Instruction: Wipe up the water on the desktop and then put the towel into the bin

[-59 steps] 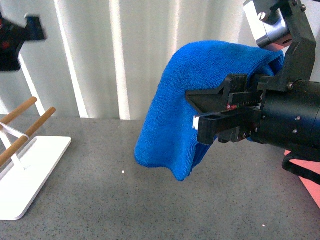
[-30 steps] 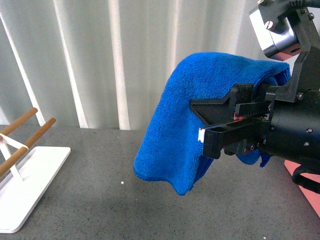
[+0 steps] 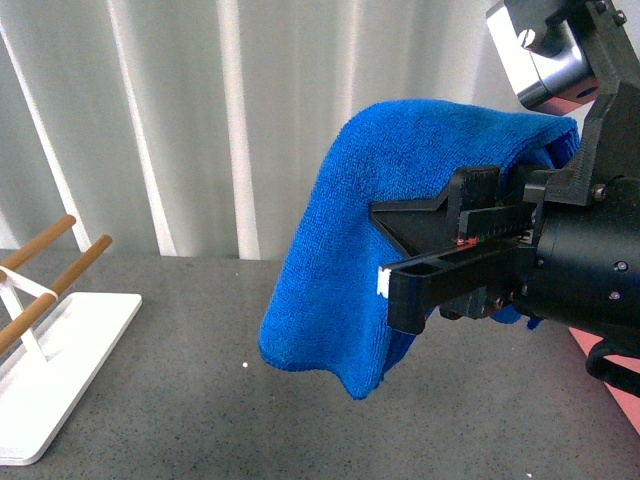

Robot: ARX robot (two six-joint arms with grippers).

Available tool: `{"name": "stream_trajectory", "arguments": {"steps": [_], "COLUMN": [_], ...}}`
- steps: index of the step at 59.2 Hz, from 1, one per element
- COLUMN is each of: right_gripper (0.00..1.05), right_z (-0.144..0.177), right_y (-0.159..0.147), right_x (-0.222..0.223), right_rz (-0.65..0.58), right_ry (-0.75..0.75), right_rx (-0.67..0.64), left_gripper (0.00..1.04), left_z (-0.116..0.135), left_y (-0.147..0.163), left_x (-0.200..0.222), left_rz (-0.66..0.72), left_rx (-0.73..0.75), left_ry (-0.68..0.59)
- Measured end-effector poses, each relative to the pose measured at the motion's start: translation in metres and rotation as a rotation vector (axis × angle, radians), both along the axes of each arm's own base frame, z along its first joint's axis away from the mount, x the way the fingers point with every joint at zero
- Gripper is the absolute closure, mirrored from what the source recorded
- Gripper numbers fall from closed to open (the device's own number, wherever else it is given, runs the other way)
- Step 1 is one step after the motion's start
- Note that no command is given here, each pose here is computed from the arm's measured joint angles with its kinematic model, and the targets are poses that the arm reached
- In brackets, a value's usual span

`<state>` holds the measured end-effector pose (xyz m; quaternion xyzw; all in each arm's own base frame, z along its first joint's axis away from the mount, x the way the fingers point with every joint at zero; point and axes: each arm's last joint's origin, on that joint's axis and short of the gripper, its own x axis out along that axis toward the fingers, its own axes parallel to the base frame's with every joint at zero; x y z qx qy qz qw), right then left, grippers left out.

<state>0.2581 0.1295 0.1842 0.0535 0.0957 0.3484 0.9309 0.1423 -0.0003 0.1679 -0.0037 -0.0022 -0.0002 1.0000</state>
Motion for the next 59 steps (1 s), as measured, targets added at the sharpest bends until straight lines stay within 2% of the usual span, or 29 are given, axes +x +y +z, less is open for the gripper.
{"name": "stream_trajectory", "arguments": {"steps": [59], "right_gripper": [1.0], "right_z": [-0.018], "right_y": [-0.011], "right_x": [-0.011], "right_rz": [-0.031], "right_ry": [0.039], "right_rx": [-0.04], "left_gripper": [1.01], "left_z": [0.007], "left_y": [0.0], "left_x": [-0.032], "left_rz": [-0.001], "left_rx": [0.0], "left_ry": [-0.022]}}
